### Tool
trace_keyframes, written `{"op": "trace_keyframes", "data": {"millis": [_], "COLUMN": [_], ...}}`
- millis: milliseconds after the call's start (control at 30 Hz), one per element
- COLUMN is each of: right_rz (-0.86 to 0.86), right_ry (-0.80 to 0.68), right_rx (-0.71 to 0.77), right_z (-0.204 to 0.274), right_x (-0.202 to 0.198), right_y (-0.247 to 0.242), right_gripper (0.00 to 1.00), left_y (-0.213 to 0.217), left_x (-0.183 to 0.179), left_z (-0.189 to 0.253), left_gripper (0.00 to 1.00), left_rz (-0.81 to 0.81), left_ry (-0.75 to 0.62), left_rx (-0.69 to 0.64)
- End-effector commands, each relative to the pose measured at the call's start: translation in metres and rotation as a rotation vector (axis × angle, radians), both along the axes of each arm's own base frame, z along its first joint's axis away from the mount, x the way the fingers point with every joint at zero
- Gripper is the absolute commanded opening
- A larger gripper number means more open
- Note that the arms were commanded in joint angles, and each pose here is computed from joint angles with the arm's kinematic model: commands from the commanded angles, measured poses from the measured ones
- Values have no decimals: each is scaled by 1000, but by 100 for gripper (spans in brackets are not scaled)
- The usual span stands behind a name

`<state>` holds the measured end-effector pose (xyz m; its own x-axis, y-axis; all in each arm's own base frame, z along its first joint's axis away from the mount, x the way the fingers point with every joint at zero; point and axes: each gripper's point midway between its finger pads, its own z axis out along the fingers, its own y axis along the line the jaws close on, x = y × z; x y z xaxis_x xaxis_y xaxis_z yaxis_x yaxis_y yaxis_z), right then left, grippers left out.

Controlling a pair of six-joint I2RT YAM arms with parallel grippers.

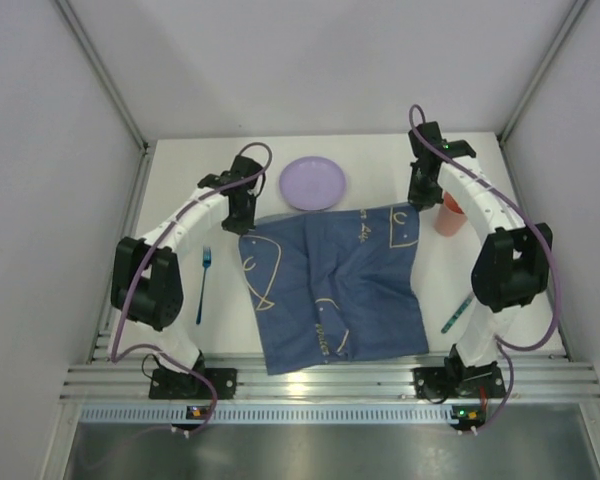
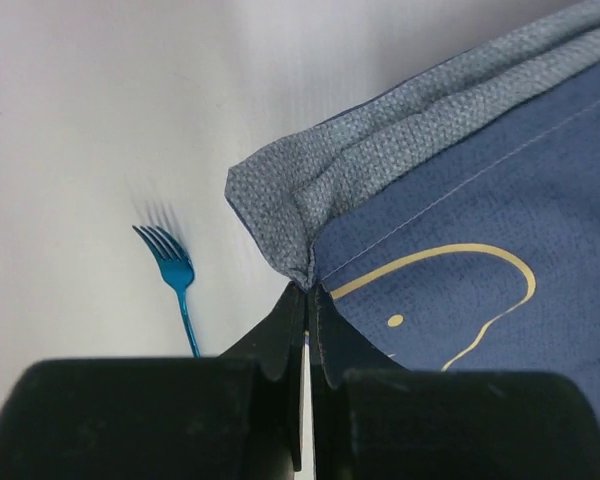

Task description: Set the dinner table for one person

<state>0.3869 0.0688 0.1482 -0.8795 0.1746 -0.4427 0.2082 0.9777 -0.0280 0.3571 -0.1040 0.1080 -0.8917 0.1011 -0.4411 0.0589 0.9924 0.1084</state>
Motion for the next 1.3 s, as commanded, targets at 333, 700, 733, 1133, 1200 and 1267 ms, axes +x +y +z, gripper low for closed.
{"op": "trace_keyframes", "data": {"millis": [333, 700, 733, 1133, 1200, 1267], "right_rz": [-7, 154, 165, 171, 167, 149], "right_ry": [-72, -139, -136, 227, 257, 279], "right_rx": [61, 192, 231, 428, 405, 363], "right_z": [31, 63, 57, -102, -117, -131], "right_x": [37, -59, -65, -140, -142, -143], "right_y": [-3, 45, 52, 81, 78, 70], "right_gripper": [53, 79, 79, 0, 0, 0], "left_y": [3, -86, -89, -155, -151, -142], "left_x": [36, -51, -68, -133, -136, -136], "left_z": [35, 55, 33, -66, -82, -89], "left_gripper": [98, 97, 96, 86, 85, 85], "left_rz": [70, -43, -47, -149, -138, -130], "left_ry": [-74, -21, 36, 289, 324, 338], "left_rx": [74, -237, -250, -506, -468, -413]}}
